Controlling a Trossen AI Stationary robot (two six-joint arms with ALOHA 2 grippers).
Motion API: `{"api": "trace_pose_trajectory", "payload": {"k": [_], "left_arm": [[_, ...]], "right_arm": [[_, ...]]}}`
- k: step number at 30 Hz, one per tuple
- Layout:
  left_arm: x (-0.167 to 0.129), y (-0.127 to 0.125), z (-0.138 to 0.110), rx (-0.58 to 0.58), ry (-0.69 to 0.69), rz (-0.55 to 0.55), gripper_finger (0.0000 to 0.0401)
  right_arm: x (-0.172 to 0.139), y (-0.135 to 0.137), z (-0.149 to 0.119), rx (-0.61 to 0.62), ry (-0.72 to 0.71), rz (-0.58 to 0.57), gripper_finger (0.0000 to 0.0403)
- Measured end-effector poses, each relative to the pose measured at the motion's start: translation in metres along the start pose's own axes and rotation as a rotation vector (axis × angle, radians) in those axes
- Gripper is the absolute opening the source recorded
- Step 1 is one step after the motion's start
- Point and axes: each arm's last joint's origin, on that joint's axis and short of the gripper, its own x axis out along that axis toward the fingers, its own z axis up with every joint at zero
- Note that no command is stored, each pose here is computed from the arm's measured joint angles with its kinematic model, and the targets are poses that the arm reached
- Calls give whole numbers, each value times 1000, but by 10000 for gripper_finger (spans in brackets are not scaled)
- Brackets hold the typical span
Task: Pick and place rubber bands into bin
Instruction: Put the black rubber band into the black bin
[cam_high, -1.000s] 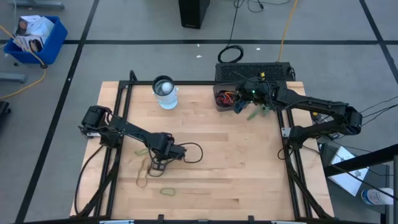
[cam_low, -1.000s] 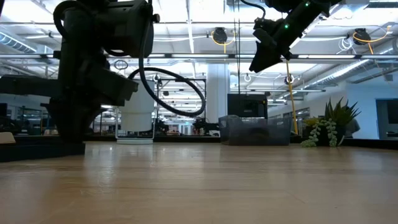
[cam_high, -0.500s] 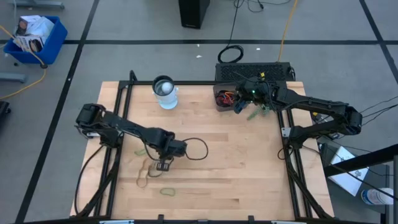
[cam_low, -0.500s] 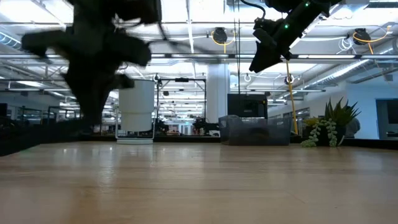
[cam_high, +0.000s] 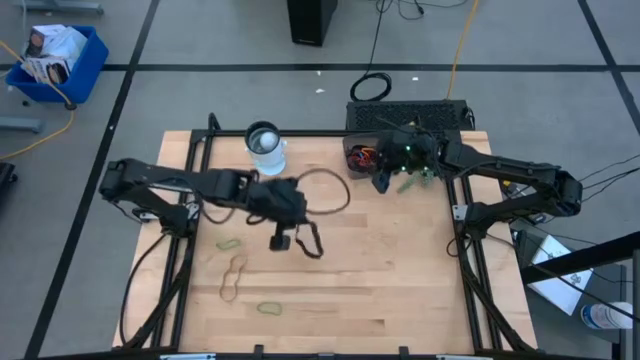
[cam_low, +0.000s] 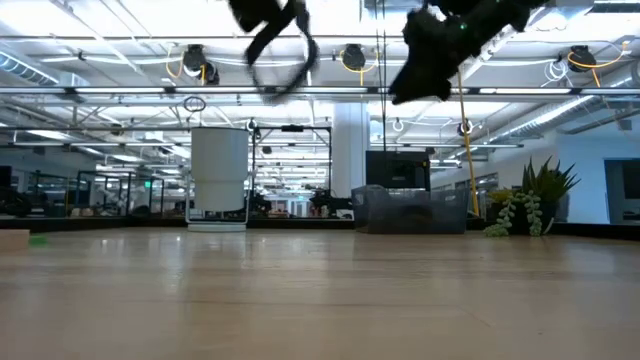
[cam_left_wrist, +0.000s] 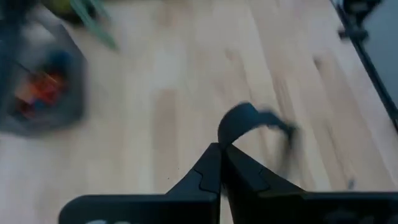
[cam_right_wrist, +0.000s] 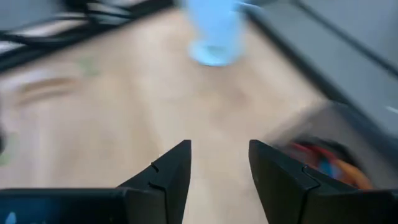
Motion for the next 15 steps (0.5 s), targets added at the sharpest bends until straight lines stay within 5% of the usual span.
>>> {"api": "trace_pose_trajectory", "payload": {"k": [5,15], "left_arm": [[-21,12,28,21,-168,143,8],[-29,25,51,104,-378,277,10]], "right_arm": [[0,26,7,-84,-77,252,155],[-6,70,19,-175,-283,422,147]]}}
